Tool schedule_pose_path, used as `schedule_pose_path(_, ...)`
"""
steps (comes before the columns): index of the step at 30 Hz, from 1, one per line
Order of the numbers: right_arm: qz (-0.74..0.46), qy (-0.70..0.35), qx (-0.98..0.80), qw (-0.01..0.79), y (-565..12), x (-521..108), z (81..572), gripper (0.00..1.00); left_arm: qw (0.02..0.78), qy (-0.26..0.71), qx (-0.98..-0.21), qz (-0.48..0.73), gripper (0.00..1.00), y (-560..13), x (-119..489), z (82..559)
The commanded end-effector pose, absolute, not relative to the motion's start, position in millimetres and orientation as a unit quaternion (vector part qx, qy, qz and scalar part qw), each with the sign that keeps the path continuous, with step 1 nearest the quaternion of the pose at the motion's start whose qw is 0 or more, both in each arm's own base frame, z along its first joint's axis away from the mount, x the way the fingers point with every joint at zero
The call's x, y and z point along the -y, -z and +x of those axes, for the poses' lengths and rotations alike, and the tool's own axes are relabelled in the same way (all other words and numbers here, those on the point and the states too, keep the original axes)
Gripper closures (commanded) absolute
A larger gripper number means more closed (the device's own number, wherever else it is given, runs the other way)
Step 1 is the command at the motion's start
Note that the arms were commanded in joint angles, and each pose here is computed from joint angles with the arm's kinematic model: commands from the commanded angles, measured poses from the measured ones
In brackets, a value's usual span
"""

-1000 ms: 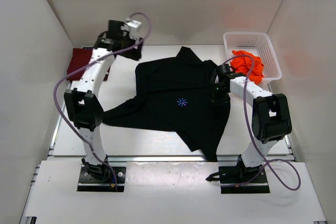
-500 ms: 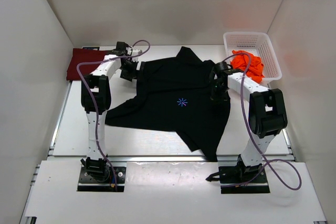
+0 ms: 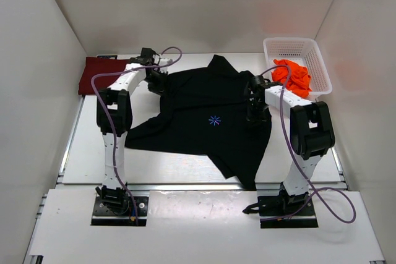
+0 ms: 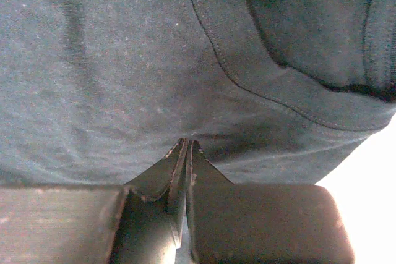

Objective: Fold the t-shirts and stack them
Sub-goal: Flatten out the tshirt

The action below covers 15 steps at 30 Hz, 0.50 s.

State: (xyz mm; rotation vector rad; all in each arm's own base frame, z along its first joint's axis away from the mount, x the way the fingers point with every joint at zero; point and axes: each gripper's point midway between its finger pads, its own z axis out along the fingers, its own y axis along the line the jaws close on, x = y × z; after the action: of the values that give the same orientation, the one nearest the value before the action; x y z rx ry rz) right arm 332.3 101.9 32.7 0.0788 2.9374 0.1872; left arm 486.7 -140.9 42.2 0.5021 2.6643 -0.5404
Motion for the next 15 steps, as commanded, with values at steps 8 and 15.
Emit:
schedule_pose_path(8, 0.017, -0.074, -0.991, 0.115, -32.9, -109.4, 335.5, 1.00, 0.188, 0.019, -0.848, 0.495, 0.90, -91.2, 246.6, 385.3)
schedule_pose_path(15, 0.032, -0.075, -0.987, 0.138, -41.4, -96.7, 331.0, 1.00, 0.091, 0.117, -0.868, 0.473, 0.27, -71.8, 280.0, 319.2)
